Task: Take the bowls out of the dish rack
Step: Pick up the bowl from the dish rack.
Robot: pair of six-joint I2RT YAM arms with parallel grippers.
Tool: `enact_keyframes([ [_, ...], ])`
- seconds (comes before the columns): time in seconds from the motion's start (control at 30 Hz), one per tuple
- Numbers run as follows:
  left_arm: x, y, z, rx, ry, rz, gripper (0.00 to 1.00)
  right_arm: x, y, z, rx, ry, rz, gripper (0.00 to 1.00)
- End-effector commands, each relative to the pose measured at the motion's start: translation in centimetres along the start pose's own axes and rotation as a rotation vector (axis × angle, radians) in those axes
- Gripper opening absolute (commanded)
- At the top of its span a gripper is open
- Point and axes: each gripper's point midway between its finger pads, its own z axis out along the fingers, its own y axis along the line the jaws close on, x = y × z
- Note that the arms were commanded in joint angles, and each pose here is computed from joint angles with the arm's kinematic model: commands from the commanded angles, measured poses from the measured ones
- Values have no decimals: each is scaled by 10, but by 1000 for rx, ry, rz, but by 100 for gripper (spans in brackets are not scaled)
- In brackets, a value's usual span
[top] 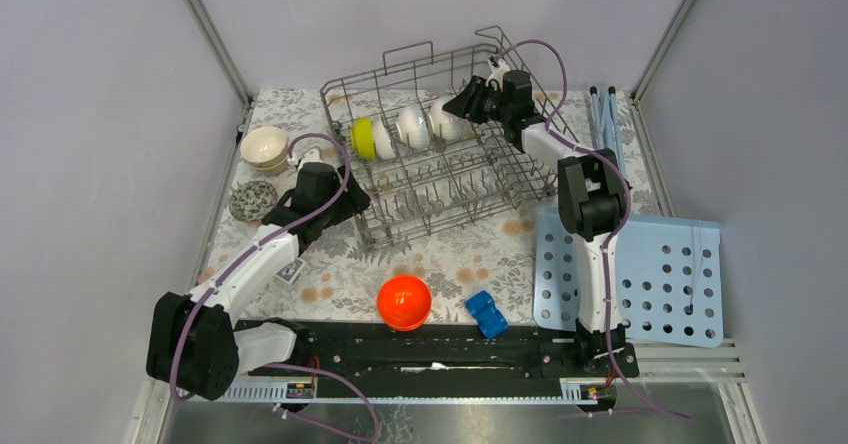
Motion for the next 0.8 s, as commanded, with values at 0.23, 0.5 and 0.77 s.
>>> enact_keyframes([
  [0.23, -12, -9, 4, 19, -38, -11, 69, 1, 25, 7, -129, 48, 52, 42],
  [0.5, -11, -7, 4, 15, -39, -9, 67, 11, 19, 11, -133, 86, 86, 40],
  [0.77, -12, -6, 5, 9, -41, -4, 65, 11, 31, 9, -201, 88, 125, 16],
])
